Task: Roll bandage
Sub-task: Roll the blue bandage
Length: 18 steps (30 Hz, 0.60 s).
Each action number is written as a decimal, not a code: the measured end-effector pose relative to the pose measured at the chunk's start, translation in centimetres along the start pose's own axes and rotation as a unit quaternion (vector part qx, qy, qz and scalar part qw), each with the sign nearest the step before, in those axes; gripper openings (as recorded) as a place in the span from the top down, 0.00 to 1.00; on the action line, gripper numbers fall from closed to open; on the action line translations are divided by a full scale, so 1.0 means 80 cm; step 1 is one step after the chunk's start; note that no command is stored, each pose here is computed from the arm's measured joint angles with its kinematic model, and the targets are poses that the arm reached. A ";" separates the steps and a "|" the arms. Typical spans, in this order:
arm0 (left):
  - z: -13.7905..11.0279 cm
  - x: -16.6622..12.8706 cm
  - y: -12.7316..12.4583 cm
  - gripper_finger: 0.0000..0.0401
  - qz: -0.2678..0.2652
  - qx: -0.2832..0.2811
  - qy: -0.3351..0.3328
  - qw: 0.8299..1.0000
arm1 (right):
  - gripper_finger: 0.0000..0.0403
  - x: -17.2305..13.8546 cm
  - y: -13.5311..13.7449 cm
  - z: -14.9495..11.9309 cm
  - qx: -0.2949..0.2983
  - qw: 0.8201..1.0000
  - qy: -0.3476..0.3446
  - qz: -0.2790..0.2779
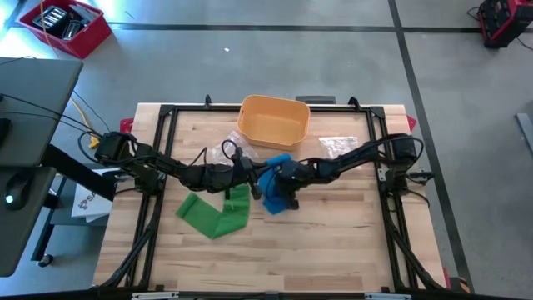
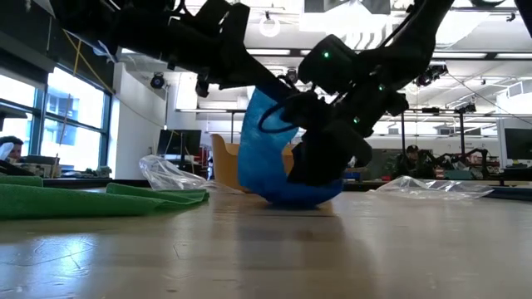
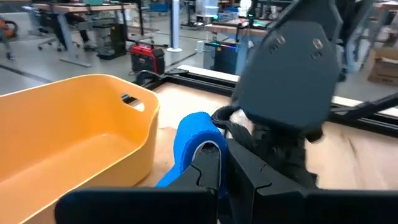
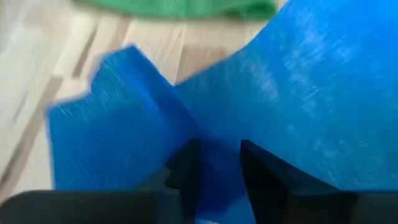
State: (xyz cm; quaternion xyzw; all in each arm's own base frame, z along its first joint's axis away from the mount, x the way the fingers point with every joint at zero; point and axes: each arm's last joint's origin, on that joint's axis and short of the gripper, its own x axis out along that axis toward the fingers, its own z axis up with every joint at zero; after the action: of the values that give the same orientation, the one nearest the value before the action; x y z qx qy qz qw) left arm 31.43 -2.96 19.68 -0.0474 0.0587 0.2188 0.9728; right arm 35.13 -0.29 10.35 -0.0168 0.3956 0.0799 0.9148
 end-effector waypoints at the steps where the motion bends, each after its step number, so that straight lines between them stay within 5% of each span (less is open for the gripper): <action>1: 0.000 0.000 0.001 0.98 0.009 0.001 0.000 1.000 | 0.80 0.001 0.002 0.000 -0.002 1.000 0.001 0.002; 6: -0.007 0.000 0.004 0.98 0.045 0.008 0.023 0.999 | 0.98 -0.002 0.020 0.003 -0.017 1.000 0.008 0.015; 18: -0.023 -0.004 0.014 0.98 0.140 0.028 0.062 0.988 | 1.00 -0.104 0.122 0.043 -0.042 0.998 -0.022 -0.040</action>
State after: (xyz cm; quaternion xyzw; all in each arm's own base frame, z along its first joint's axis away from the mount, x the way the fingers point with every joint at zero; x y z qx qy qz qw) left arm 30.52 -2.29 17.82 -0.0253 0.1312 0.3473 0.9282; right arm 30.45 8.59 19.03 -0.0696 0.3701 0.0601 0.9244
